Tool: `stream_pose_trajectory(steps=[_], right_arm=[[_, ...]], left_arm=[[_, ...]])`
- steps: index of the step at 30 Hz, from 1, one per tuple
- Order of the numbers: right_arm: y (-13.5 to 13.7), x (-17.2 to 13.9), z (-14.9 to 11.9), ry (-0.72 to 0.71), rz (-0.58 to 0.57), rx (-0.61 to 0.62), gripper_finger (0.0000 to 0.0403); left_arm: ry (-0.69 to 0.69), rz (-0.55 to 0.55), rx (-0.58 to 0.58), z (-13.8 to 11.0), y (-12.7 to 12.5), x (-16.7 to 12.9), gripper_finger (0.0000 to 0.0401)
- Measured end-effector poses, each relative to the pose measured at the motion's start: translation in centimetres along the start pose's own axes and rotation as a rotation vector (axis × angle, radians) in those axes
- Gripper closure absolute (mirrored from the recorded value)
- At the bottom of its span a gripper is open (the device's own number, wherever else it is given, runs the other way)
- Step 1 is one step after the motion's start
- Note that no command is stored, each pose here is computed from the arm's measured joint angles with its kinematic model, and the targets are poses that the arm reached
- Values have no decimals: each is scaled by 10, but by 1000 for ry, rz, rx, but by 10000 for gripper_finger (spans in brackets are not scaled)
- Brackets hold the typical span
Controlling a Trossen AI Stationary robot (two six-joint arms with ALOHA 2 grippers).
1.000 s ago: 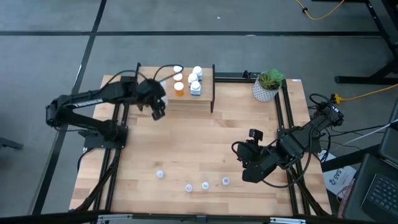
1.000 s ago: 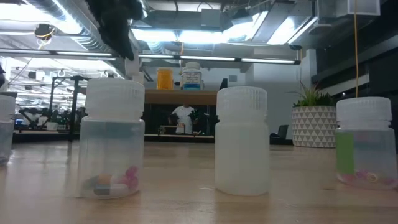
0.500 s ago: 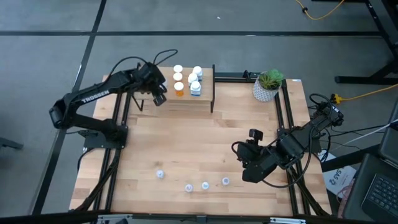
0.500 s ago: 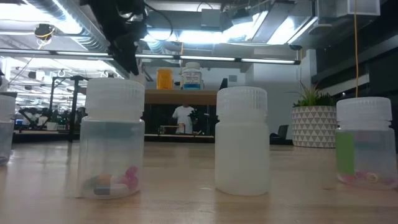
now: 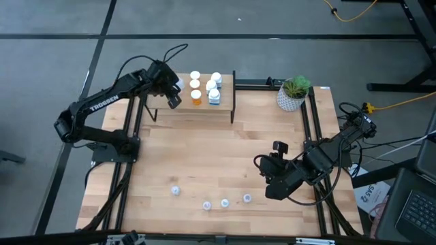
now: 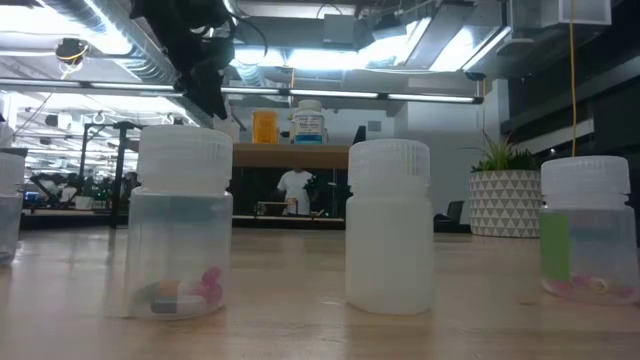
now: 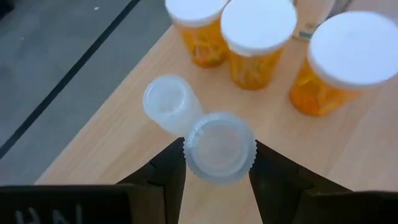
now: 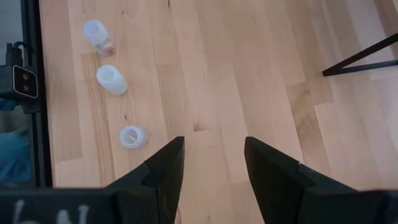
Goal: Pick and place medicine bottles onto shelf by color
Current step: Put the transparent pill bottle on the shelf aligned with the transparent pill bottle
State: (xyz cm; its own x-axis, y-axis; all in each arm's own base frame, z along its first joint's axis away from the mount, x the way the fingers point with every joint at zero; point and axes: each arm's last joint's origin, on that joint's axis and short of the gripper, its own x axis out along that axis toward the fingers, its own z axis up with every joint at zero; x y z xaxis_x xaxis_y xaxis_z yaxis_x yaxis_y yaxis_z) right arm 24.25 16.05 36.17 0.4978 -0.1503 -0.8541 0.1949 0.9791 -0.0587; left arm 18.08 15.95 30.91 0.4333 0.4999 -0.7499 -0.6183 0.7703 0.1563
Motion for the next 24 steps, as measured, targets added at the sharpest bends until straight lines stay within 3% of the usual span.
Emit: stream_pose_trajectory(steps=[12,24], right_arm=[[0,0,0,0,0,0,231],[0,0,0,1,1,0,231]], left_arm=[[61,-52,-28,-1,-2,16,255],[82,-43,-30,-1,-2,21,226]])
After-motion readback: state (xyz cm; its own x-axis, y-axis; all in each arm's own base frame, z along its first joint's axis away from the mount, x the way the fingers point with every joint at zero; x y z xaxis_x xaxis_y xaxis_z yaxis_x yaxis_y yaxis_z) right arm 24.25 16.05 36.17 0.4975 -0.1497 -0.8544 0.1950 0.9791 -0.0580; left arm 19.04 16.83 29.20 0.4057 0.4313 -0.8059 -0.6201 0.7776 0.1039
